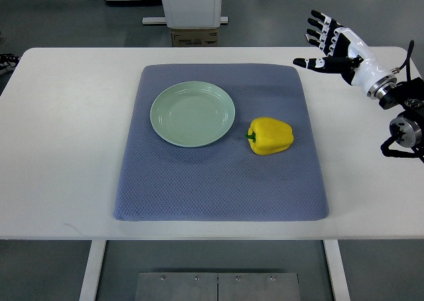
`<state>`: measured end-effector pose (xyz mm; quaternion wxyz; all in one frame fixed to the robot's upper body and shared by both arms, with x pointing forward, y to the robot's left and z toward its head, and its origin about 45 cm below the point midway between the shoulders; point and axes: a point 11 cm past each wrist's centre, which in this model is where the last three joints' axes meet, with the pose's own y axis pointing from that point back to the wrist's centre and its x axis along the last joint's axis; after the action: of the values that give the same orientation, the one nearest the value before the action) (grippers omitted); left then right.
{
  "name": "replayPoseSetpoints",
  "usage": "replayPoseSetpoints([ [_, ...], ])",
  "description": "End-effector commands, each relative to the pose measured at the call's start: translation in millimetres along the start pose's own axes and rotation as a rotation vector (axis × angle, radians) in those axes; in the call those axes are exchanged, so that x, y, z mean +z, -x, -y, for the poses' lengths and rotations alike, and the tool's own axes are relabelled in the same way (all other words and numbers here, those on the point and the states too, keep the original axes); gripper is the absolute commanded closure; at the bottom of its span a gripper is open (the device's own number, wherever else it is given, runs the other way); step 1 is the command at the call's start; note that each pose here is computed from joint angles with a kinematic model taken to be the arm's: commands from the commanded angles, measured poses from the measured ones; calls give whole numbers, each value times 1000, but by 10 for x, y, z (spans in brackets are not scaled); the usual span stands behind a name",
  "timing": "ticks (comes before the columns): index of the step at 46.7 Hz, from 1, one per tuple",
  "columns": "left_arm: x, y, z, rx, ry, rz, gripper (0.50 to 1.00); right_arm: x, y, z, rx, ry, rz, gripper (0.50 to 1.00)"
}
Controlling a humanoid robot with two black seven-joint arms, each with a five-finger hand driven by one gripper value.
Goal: Place yellow pepper on plate with right hand
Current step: 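Reach the open right hand over the yellow pepper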
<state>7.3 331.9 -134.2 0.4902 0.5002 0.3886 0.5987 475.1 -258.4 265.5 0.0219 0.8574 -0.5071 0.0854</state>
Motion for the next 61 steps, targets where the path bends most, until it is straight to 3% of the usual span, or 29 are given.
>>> replayPoseSetpoints([
  [1,1,-2,0,1,0,0,500,-33,98,-21,-71,-15,-82,500],
  [22,1,3,0,-1,0,-1,500,-15,604,-53,-358,-43,-336,500],
  [61,1,3,0,-1,0,-1,500,255,814,-133,-543,54,-620,505],
])
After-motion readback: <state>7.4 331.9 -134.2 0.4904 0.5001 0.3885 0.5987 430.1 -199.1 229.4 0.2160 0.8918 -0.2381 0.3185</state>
